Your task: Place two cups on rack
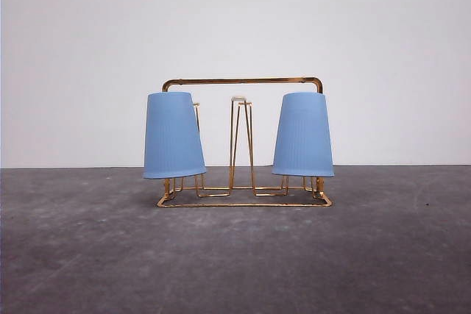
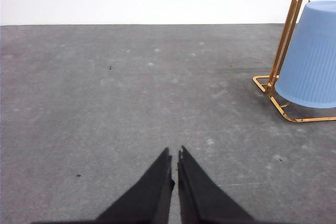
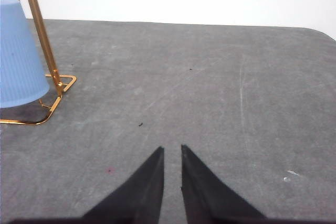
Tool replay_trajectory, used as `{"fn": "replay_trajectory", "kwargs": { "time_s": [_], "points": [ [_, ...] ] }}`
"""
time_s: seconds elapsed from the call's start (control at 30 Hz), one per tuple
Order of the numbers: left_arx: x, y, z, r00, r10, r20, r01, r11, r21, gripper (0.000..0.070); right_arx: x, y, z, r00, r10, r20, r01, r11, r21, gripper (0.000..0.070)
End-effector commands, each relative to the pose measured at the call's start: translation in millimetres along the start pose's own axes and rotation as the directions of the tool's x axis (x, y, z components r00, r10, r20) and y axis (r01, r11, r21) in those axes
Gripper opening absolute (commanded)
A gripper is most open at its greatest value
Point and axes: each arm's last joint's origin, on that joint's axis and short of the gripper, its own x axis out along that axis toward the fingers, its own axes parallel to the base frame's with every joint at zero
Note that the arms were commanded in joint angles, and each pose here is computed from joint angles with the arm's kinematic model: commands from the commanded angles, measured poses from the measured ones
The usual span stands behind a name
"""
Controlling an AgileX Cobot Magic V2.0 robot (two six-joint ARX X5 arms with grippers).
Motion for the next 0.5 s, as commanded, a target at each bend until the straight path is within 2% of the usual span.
{"fn": "replay_trajectory", "kwargs": {
  "time_s": [0.0, 0.47],
  "points": [
    [1.4, 0.1, -5.0, 1.0, -0.001, -0.017, 0.001, 1.0, -0.002, 0.0, 0.4, 0.1, -0.1, 1.0, 0.001, 0.007, -0.001, 1.0, 0.01, 0.0059],
    [1.4, 0.1, -5.0, 1.0, -0.001, -0.017, 0.001, 1.0, -0.002, 0.0, 0.4, 0.1, -0.1, 1.0, 0.001, 0.007, -0.001, 1.0, 0.01, 0.0059]
  ]
}}
